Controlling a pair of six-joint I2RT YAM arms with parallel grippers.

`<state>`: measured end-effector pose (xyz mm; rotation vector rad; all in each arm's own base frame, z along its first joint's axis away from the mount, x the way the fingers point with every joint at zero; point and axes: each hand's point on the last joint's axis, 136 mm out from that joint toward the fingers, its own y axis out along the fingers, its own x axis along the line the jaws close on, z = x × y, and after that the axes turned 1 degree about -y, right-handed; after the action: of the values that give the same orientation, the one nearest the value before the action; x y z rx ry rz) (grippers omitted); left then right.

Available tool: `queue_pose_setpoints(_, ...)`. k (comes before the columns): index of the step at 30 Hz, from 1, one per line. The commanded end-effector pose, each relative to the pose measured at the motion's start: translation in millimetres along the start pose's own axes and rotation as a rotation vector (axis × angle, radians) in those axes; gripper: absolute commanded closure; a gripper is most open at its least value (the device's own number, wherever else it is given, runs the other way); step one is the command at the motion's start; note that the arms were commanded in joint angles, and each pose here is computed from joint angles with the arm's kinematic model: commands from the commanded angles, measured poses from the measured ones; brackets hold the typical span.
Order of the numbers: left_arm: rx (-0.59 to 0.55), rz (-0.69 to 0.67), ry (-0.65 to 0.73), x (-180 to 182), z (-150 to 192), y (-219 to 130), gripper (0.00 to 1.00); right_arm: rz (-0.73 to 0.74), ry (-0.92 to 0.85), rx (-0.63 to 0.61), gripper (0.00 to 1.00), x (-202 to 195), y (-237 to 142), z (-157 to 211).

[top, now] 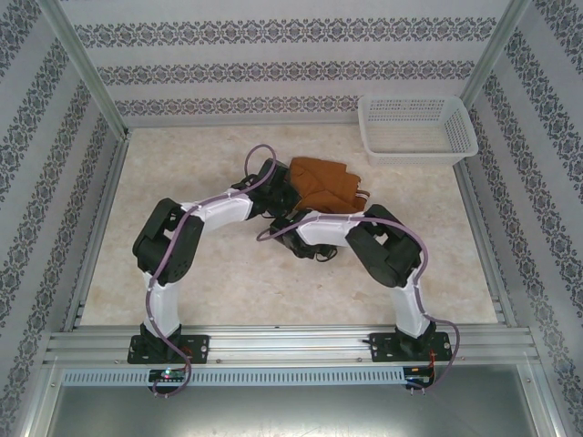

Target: Roll up the long pants

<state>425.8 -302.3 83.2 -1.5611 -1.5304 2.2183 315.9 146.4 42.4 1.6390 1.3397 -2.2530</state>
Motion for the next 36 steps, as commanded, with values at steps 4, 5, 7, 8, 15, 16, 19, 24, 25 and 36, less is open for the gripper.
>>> queue_pose_setpoints(4,-0.045,-0.04,-0.021,8.0,-14.7,-25.0,0.67,-0.236,0.098,-0.023,1.0,5.0,-8.4,6.4)
queue_pose_setpoints(5,-0.058,-0.044,-0.019,7.5,-18.9,-27.4,0.48,-0.266,0.119,-0.04,1.0,3.0,-13.9,4.7)
queue_pose_setpoints(7,-0.083,-0.06,-0.028,7.6,-28.8,-34.0,0.07,-0.341,0.161,-0.074,1.0,0.2,-25.5,1.8)
queue_pose_setpoints(8,-0.1,-0.058,-0.025,5.7,-34.6,-38.1,0.0,-0.378,0.183,-0.09,1.0,-1.9,-31.8,0.5)
queue_pose_setpoints(15,-0.129,-0.055,-0.008,-1.1,-46.2,-52.7,0.0,-0.69,0.315,-0.147,1.0,-13.7,-64.7,-5.6)
queue_pose_setpoints(16,-0.127,-0.053,-0.012,-0.6,-45.7,-52.2,0.0,-0.749,0.339,-0.149,1.0,-15.2,-69.0,-7.0)
queue_pose_setpoints(19,-0.116,-0.042,-0.024,0.9,-43.6,-49.6,0.0,-0.921,0.398,-0.142,1.0,-18.5,-79.9,-10.7)
queue_pose_setpoints(24,-0.105,-0.039,-0.032,3.3,-39.4,-48.7,0.0,-1.172,0.471,-0.103,1.0,-21.9,-89.1,-17.7)
queue_pose_setpoints(25,-0.103,-0.035,-0.029,2.4,-38.4,-49.5,0.0,-1.225,0.484,-0.098,1.0,-22.5,-91.7,-20.6)
queue_pose_setpoints(36,-0.094,-0.022,0.004,-6.0,-28.7,-57.1,0.0,-1.666,0.588,-0.007,1.0,-18.8,-103.9,-59.1)
